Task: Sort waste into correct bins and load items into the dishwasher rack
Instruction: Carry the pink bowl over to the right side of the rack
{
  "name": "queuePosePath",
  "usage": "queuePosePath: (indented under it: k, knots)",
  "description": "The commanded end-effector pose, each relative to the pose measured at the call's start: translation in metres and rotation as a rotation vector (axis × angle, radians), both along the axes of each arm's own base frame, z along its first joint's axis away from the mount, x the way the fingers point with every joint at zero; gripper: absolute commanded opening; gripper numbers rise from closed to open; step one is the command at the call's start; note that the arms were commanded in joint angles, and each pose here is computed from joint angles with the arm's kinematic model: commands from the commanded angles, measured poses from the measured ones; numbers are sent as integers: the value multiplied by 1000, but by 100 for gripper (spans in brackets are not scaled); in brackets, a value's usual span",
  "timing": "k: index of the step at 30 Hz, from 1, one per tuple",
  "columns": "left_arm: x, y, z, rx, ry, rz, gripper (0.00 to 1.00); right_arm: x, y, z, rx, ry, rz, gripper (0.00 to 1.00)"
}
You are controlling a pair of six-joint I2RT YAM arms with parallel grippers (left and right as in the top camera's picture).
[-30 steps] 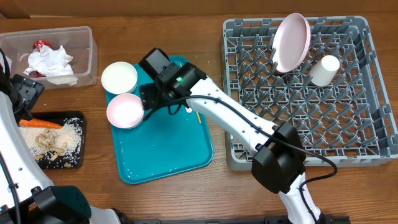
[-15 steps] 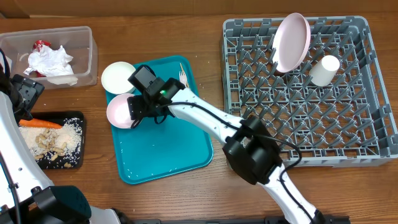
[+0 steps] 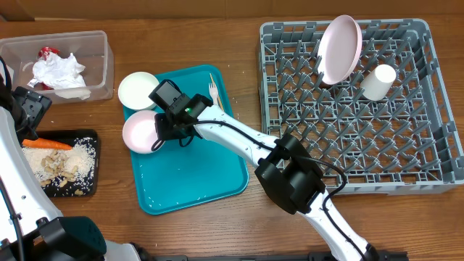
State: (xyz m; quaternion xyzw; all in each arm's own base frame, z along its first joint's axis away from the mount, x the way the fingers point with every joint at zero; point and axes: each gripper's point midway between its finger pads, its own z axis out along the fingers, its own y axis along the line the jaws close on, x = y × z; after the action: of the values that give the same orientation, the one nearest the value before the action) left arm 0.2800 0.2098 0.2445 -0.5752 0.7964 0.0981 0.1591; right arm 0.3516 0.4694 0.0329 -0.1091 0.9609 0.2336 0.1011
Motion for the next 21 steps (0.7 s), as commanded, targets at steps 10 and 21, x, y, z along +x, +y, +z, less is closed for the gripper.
queuePosePath:
  k: [10,21]
  knots:
    - [-3,3,-3,9,16,18,100,6,-37,14,-132,-19,-66,4]
    - [-3,3,-3,9,16,18,100,37,-215,177,-518,-360,-389,4]
